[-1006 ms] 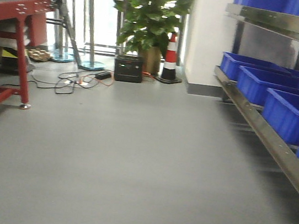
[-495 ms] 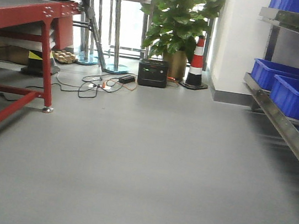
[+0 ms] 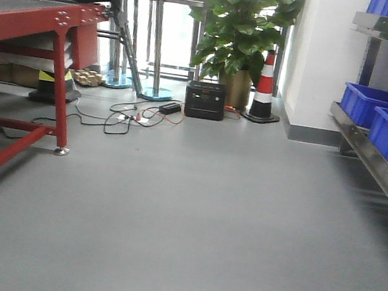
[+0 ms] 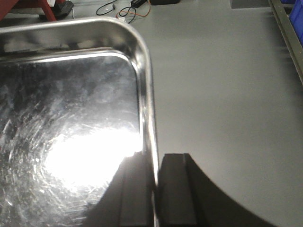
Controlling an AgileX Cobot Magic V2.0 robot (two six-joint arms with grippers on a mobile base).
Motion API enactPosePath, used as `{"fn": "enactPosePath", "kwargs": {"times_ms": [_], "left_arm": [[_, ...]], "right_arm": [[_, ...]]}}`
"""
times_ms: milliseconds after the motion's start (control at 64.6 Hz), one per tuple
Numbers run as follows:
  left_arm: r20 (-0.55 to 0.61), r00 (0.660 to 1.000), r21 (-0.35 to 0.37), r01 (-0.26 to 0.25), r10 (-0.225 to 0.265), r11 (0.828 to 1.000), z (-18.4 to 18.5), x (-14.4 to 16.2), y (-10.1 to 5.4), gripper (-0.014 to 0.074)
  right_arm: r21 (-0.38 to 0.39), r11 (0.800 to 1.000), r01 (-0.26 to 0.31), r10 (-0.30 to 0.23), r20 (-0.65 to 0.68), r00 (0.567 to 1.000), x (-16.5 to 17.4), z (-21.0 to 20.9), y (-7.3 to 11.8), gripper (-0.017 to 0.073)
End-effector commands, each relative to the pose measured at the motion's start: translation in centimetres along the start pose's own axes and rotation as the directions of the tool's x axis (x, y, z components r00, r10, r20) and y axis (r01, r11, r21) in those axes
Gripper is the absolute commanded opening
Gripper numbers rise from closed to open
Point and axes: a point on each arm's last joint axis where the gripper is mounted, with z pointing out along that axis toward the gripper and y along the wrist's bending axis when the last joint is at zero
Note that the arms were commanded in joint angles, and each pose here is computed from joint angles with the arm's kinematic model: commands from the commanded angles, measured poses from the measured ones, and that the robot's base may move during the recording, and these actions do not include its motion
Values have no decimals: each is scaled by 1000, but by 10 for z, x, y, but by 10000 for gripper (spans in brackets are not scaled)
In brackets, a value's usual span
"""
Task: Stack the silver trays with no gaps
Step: 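Carry the tray with both grippers while the base drives away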
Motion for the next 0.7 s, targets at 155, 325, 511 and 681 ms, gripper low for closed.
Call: {"fn": "enactPosePath", "kwargs": {"times_ms": [155, 325, 511, 681], "left_arm": [[40, 999, 22, -4, 3, 1000, -5, -5, -2, -16], [40, 999, 22, -4, 3, 1000, -5, -5, -2, -16], [40, 999, 22, -4, 3, 1000, -5, -5, -2, -16], [40, 999, 22, -4, 3, 1000, -5, -5, -2, -16]], "right_arm": [[-14, 1000, 1, 0, 58, 998, -7, -8, -3, -1], [-14, 1000, 1, 0, 58, 998, -7, -8, -3, -1], [-14, 1000, 1, 0, 58, 998, -7, -8, -3, -1], [-14, 1000, 1, 0, 58, 998, -7, -8, -3, -1]]}}
